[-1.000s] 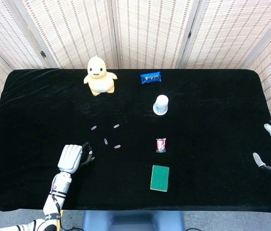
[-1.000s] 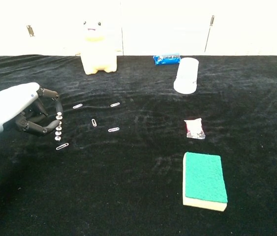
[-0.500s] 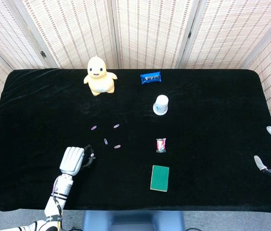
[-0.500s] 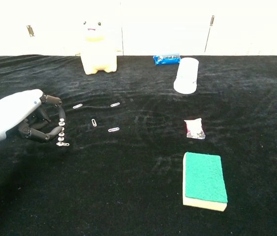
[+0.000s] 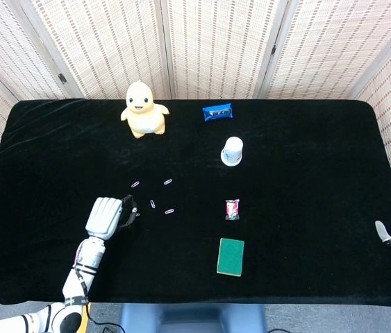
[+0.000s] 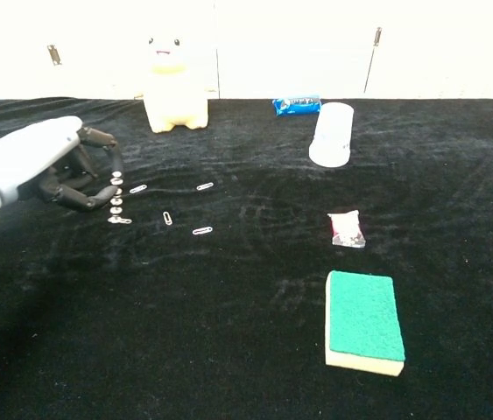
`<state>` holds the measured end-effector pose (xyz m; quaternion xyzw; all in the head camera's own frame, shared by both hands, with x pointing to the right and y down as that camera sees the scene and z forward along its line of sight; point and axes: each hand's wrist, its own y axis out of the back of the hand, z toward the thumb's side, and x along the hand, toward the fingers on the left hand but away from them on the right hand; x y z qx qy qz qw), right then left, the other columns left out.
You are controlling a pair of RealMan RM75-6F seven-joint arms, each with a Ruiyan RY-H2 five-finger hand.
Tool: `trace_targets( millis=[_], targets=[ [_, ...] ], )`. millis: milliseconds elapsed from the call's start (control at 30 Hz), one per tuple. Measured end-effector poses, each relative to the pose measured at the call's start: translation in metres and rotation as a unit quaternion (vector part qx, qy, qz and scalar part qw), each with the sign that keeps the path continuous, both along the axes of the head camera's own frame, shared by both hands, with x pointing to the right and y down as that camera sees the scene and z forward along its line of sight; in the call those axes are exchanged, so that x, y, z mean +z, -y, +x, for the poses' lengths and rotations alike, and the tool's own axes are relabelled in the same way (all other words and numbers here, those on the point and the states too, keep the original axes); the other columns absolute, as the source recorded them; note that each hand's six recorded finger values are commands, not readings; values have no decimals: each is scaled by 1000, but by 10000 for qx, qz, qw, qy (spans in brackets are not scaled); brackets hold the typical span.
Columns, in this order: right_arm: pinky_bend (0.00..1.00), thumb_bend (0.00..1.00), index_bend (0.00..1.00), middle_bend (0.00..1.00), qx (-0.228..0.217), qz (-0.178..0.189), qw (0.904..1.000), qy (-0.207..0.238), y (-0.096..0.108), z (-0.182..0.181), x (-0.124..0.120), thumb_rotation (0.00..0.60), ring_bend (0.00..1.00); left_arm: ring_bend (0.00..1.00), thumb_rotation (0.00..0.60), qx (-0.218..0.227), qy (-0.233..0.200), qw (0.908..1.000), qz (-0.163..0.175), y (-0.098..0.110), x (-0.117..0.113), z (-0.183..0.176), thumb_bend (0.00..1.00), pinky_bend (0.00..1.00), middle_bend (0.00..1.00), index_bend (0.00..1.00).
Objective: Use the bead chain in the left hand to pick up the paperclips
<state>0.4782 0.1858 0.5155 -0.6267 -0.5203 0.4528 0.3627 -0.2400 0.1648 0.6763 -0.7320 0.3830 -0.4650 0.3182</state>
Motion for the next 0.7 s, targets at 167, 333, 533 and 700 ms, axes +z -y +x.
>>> trace_targets(
  millis=[167,333,533,700],
  targets=[
    [0,353,31,81,113,23,9999,38,4,7,0,600,59,1000,600,84,-115,9998,-99,13,8,10,540,1000,1000,766],
    [0,353,28,83,297,121,9995,52,5,17,-3,600,60,1000,600,217,-160,9995,-167,22,14,22,540,1000,1000,765],
    [0,353,0,83,450,101,9989,68,7,25,-1,600,62,1000,600,337,-181,9991,-199,33,18,33,540,1000,1000,765],
    [0,353,0,83,533,98,9985,92,7,31,-1,600,63,1000,600,424,-276,9982,-312,36,25,43,542,1000,1000,765]
  ],
)
